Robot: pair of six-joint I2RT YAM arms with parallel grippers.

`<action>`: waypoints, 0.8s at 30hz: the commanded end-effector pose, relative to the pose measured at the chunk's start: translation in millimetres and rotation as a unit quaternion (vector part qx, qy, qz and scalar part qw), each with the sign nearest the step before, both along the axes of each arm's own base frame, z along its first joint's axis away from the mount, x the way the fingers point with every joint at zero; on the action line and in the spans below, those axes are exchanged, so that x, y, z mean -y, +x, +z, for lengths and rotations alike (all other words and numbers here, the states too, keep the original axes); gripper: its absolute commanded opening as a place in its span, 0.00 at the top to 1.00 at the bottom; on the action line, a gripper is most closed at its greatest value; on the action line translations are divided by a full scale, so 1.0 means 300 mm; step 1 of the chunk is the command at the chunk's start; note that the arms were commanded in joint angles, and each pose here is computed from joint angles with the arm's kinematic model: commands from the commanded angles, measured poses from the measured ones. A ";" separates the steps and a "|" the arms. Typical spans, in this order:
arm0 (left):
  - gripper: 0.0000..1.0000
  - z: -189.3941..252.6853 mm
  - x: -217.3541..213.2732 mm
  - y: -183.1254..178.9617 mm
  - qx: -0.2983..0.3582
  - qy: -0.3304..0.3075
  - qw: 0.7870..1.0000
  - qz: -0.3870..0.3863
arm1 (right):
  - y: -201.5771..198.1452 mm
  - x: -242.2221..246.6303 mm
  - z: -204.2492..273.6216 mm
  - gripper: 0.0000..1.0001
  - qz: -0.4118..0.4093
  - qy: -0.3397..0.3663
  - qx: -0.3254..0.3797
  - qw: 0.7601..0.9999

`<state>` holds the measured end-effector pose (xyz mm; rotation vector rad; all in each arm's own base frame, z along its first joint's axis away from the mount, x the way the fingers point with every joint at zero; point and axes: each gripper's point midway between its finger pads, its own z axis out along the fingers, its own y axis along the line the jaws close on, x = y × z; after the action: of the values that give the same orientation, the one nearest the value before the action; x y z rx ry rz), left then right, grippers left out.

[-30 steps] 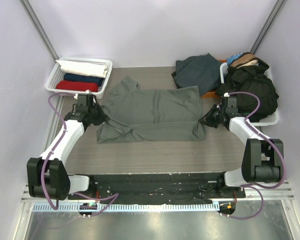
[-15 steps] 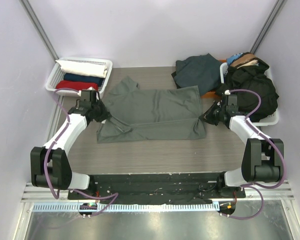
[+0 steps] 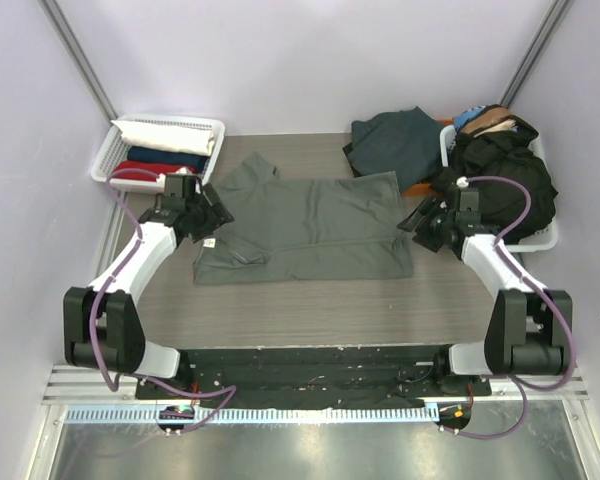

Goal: Roll the t-shirts
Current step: Fold the T-shirt at the center of the board.

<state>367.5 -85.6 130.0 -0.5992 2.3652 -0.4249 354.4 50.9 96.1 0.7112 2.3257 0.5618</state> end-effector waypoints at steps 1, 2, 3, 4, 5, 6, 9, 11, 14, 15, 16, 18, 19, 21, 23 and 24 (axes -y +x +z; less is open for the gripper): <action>0.31 0.202 -0.001 0.016 0.094 0.003 0.996 0.005 | -0.011 0.044 0.176 0.41 -0.033 -0.032 0.083 0.995; 0.32 0.225 -0.002 -0.014 0.105 0.001 0.994 0.003 | -0.026 0.044 0.180 0.44 -0.034 -0.033 0.086 0.995; 0.35 0.220 -0.001 -0.032 0.103 -0.005 0.995 0.008 | -0.042 0.042 0.178 0.47 -0.038 -0.030 0.085 0.995; 0.36 0.219 -0.001 -0.054 0.105 -0.010 0.994 0.010 | -0.074 0.036 0.142 0.47 -0.038 -0.027 0.071 0.996; 0.37 0.167 -0.004 -0.093 0.089 -0.014 0.996 0.016 | -0.094 0.031 0.155 0.47 -0.040 -0.023 0.080 0.996; 0.37 0.185 -0.006 -0.127 0.102 -0.028 0.994 0.026 | -0.111 0.025 0.144 0.48 -0.050 -0.011 0.076 0.996; 0.38 0.121 -0.031 -0.211 0.114 -0.040 0.991 0.053 | -0.205 0.013 0.053 0.55 -0.071 0.001 0.067 0.995; 0.38 0.096 -0.039 -0.241 0.121 -0.055 0.989 0.071 | -0.229 -0.025 0.049 0.53 -0.073 0.012 0.079 0.994; 0.40 0.029 -0.053 -0.303 0.113 -0.062 0.988 0.087 | -0.273 -0.030 -0.027 0.53 -0.089 0.004 0.052 0.995; 0.40 -0.016 -0.065 -0.324 0.102 -0.057 0.988 0.096 | -0.291 -0.027 -0.064 0.53 -0.095 -0.006 0.042 0.995; 0.40 -0.004 -0.072 -0.331 0.115 -0.062 0.986 0.105 | -0.291 -0.028 -0.074 0.52 -0.105 0.002 0.040 0.994; 0.39 -0.034 -0.096 -0.350 0.115 -0.054 0.985 0.121 | -0.313 -0.035 -0.122 0.51 -0.110 0.012 0.027 0.993; 0.40 -0.029 -0.100 -0.355 0.123 -0.056 0.983 0.125 | -0.306 -0.036 -0.124 0.51 -0.116 0.017 0.032 0.993; 0.40 -0.034 -0.111 -0.359 0.126 -0.055 0.981 0.136 | -0.314 -0.019 -0.156 0.51 -0.142 0.020 0.025 0.989; 0.40 -0.043 -0.122 -0.360 0.123 -0.050 0.981 0.145 | -0.305 0.007 -0.166 0.50 -0.175 0.018 0.028 0.984; 0.40 -0.048 -0.126 -0.359 0.121 -0.048 0.981 0.147 | -0.304 0.016 -0.174 0.50 -0.184 0.019 0.031 0.982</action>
<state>248.9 -56.6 105.1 -0.8336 2.0823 -0.4735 244.0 60.9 35.9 0.9826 2.2251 0.4798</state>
